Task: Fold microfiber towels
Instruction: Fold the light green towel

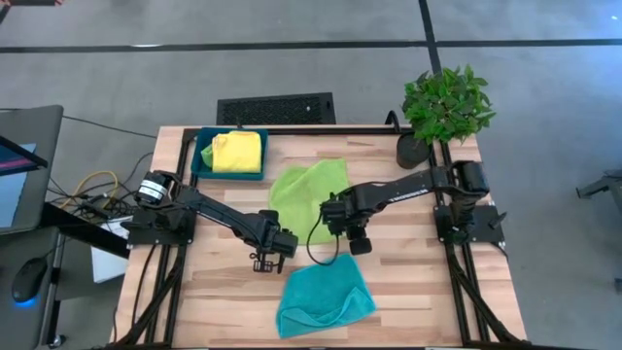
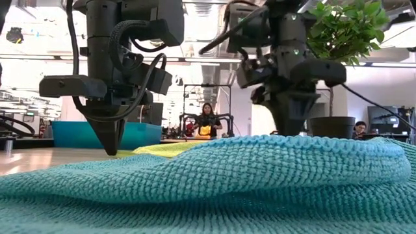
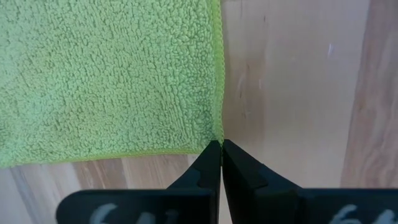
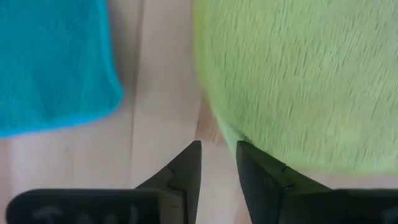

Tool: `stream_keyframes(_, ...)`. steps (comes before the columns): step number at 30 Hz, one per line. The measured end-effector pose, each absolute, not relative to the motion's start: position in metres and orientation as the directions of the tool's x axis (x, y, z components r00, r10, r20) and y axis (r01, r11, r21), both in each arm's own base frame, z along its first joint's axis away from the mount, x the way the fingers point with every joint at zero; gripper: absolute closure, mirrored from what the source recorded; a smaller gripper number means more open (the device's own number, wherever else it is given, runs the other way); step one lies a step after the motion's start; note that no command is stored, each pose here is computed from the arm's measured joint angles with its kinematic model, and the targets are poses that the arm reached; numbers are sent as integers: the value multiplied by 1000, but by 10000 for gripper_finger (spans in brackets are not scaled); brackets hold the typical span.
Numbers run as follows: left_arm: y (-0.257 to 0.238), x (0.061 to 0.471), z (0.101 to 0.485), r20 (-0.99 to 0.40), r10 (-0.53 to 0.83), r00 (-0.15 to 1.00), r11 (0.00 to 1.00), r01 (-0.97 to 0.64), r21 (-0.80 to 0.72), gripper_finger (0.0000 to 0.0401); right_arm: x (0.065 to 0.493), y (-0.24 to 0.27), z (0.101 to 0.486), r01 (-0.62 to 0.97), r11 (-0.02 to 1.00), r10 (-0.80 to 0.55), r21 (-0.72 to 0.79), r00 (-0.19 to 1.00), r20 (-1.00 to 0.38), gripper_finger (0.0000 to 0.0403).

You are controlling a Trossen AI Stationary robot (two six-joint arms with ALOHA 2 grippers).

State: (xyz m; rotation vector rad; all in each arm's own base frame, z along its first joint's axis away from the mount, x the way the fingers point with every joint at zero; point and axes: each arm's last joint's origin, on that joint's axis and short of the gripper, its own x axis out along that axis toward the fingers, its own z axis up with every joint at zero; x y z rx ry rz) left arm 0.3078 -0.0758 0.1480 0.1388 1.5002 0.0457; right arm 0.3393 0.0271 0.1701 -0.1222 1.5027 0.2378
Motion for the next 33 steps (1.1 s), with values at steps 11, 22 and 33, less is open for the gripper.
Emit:
stream_keyframes(11, -77, 308, 148, -992, 98, 75, 993, 62, 103, 401, 339, 29, 161, -237, 969, 81, 67, 48, -996, 278)
stream_keyframes(22, -77, 309, 148, -992, 94, 79, 993, 62, 99, 401, 327, 38, 151, -271, 960, 78, 74, 2, -997, 278)
stream_keyframes(33, -78, 310, 148, -993, 80, 86, 994, 62, 86, 401, 325, 43, 156, -286, 956, 78, 71, 12, -997, 278)
